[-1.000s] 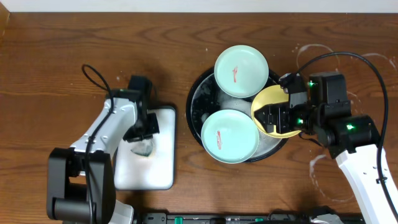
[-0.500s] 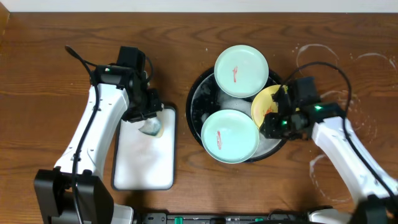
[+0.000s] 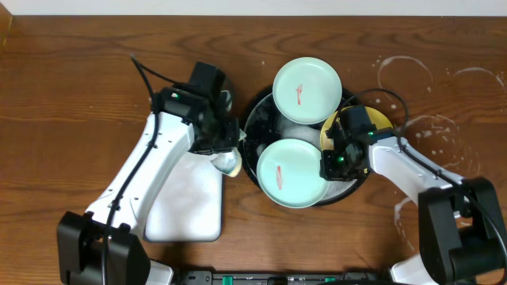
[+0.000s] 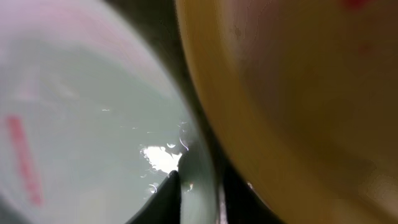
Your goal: Clean dirty plates on tray and stack at the side
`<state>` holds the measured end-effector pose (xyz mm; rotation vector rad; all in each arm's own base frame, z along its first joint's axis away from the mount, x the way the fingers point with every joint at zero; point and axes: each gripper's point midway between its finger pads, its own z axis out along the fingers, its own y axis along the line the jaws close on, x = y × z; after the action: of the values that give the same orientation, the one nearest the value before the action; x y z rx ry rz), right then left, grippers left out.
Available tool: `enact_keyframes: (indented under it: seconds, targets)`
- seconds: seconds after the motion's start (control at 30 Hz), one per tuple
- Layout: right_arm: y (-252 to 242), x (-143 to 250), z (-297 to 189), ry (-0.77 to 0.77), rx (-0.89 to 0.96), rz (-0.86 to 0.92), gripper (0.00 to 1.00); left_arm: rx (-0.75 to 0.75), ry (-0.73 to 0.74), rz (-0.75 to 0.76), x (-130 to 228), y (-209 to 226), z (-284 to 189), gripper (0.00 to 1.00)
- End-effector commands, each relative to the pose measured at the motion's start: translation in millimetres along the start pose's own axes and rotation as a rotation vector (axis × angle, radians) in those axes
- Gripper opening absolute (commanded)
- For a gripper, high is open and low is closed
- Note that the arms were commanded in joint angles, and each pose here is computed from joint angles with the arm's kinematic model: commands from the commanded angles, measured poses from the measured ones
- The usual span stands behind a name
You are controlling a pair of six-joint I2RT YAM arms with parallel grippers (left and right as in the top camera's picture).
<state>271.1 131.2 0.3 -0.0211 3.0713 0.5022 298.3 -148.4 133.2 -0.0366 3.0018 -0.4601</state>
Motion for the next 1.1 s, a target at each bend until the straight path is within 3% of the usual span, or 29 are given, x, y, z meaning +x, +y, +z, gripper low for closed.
enact_keyframes:
  seconds: [0.0,0.27,0.57,1.07]
  targets:
    - [-11,3,13,0.021,0.057,0.045,0.02,0.031,-0.034,-0.004,-5,-15,-7,0.07]
    - [-5,-24,14,-0.089,0.029,0.12,0.01,0.04,-0.049,0.028,-7,-29,1,0.07]
    - [-21,-32,12,-0.137,0.117,0.171,0.01,0.046,-0.057,0.029,-16,-42,21,0.07]
    - [-20,-32,12,-0.138,0.116,0.167,0.01,0.052,0.133,-0.184,13,-93,146,0.08]
